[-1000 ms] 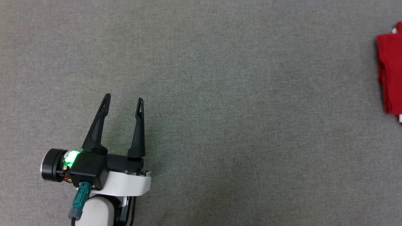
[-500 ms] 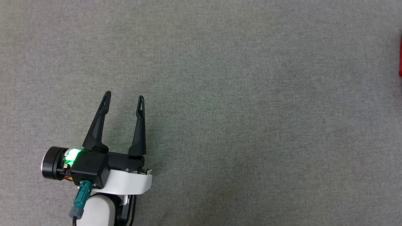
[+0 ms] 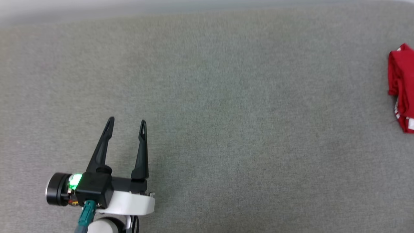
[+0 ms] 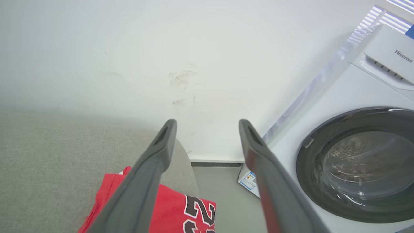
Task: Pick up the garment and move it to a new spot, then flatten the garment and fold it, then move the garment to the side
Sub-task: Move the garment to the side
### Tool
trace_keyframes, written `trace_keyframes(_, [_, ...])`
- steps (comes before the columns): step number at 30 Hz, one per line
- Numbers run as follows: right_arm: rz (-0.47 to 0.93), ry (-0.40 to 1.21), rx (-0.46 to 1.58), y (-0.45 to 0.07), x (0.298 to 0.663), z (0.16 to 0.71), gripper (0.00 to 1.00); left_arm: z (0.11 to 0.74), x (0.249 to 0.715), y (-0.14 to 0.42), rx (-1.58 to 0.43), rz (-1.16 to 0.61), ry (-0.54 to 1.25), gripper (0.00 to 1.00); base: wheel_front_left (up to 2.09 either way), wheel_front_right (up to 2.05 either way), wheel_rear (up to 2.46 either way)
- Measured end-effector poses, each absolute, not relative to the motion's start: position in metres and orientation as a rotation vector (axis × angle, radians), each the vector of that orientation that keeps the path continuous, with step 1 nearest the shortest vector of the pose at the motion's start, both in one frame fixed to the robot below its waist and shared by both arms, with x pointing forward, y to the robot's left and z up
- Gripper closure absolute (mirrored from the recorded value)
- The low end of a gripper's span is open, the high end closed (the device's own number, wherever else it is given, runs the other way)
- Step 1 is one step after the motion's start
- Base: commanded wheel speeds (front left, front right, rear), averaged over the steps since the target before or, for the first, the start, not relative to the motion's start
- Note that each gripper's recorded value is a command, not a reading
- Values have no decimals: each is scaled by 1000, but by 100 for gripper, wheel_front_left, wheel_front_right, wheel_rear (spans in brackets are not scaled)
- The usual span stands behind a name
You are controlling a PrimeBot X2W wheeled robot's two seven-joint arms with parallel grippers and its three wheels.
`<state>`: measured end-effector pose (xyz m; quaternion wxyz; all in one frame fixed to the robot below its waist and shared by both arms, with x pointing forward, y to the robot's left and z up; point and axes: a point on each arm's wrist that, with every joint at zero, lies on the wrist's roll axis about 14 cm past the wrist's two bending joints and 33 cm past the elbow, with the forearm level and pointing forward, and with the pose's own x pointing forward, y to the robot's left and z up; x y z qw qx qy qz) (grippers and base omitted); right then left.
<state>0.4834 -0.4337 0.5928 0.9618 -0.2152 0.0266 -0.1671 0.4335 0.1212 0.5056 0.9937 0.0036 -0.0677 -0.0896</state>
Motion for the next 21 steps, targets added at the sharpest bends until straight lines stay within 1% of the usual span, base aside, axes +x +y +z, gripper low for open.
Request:
trace_keyframes(4, [-271, -149, -416, -396, 477, 627, 0, 515, 419, 126, 8, -163, -147, 0, 0, 0, 0])
trace_keyframes(9, [-173, -328, -356, -344, 464, 652, 0, 524, 402, 135, 14, -137, -159, 0, 0, 0, 0])
trace_keyframes(12, [-113, -383, -299, -315, 458, 653, 0, 528, 394, 143, 14, -112, -165, 0, 0, 0, 0])
trace_keyframes(15, [-52, -405, -220, -285, 454, 646, 0, 529, 385, 153, 9, -84, -162, 0, 0, 0, 0])
trace_keyframes(21, [50, -379, -130, -236, 440, 620, 0, 531, 368, 168, 8, -40, -161, 0, 0, 0, 0])
